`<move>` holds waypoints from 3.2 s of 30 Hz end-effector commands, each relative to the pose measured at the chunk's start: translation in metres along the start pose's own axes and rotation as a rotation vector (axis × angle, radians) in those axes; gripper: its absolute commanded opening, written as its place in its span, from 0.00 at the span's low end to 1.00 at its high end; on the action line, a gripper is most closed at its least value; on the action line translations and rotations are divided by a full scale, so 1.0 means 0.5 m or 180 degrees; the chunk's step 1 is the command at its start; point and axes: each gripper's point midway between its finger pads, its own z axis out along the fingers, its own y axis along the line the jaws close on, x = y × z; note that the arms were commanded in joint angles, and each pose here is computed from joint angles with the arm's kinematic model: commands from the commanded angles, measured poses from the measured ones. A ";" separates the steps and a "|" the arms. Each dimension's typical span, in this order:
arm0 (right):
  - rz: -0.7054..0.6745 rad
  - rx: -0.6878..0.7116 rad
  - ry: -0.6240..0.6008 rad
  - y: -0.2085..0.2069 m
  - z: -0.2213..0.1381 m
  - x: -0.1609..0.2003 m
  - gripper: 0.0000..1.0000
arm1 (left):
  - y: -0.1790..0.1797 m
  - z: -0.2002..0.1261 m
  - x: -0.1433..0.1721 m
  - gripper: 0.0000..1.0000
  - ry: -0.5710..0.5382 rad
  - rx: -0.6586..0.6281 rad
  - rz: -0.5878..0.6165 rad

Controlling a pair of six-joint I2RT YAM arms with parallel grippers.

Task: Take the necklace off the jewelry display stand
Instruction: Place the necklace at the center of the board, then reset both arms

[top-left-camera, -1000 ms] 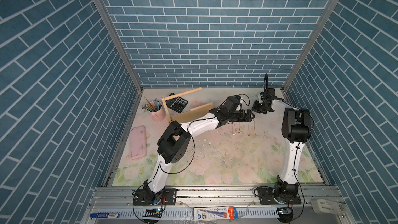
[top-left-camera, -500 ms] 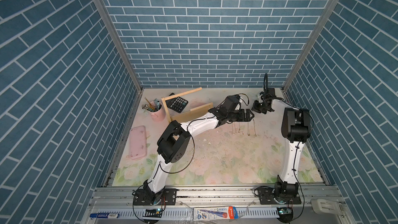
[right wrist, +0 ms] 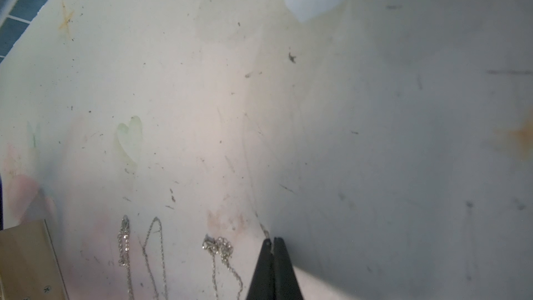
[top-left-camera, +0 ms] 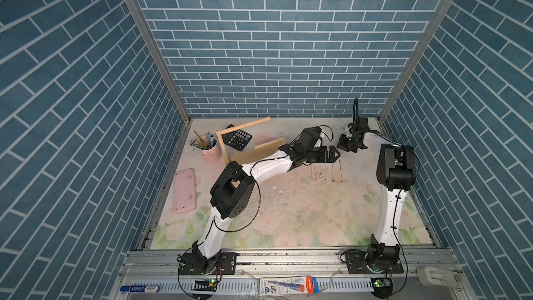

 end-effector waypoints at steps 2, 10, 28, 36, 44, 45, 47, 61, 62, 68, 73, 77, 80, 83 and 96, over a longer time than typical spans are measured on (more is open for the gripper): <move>-0.0011 0.0009 0.0070 -0.002 0.005 0.004 0.06 | -0.010 -0.001 -0.019 0.99 -0.0039 0.0066 0.0025; -0.0013 0.0006 0.0064 0.000 0.002 0.001 0.14 | -0.009 0.003 -0.016 0.99 -0.0022 0.0068 0.0015; 0.0017 0.0121 0.0122 -0.011 0.000 0.009 0.20 | -0.011 0.000 -0.015 0.99 -0.0030 0.0084 0.0011; -0.0046 0.0315 0.0170 -0.019 -0.002 0.016 0.25 | -0.007 0.003 -0.009 0.99 -0.0010 0.0093 -0.0018; -0.0117 0.0467 0.0199 -0.015 0.002 0.017 0.31 | -0.001 0.000 0.000 0.99 -0.0006 0.0104 -0.0056; -0.0122 0.0465 0.0199 -0.014 0.002 0.017 0.32 | -0.001 -0.001 0.000 0.99 -0.0013 0.0099 -0.0052; -0.0130 0.0451 0.0187 -0.009 -0.001 0.014 0.33 | -0.004 -0.005 -0.001 0.99 -0.0021 0.0101 -0.0039; -0.0264 0.0402 -0.0288 0.053 -0.142 -0.033 0.68 | -0.010 -0.102 -0.065 0.99 -0.0215 -0.0146 0.0469; -0.0271 0.0409 -0.0334 0.056 -0.155 -0.034 0.68 | -0.010 -0.118 -0.075 0.99 -0.0257 -0.0207 0.0534; -0.0293 0.0545 -0.0662 0.056 -0.227 -0.035 0.74 | 0.003 -0.235 -0.123 0.99 -0.0533 -0.0634 0.0888; -0.0305 0.0810 -0.0918 0.029 -0.271 -0.022 0.76 | 0.080 -0.359 -0.153 0.99 -0.0793 -0.1155 0.0892; -0.0314 0.1065 -0.1116 -0.002 -0.302 -0.007 0.78 | 0.184 -0.490 -0.179 0.99 -0.1071 -0.1793 0.0798; -0.0253 0.1321 -0.1331 -0.034 -0.331 0.005 0.80 | 0.275 -0.600 -0.194 0.99 -0.1364 -0.2242 0.0581; -0.0136 0.1612 -0.1470 -0.070 -0.352 0.015 0.82 | 0.376 -0.722 -0.189 0.99 -0.1628 -0.2810 0.0207; -0.0215 0.2121 -0.2236 -0.137 -0.401 0.048 0.95 | 0.623 -0.963 -0.027 0.99 -0.2341 -0.4351 -0.0457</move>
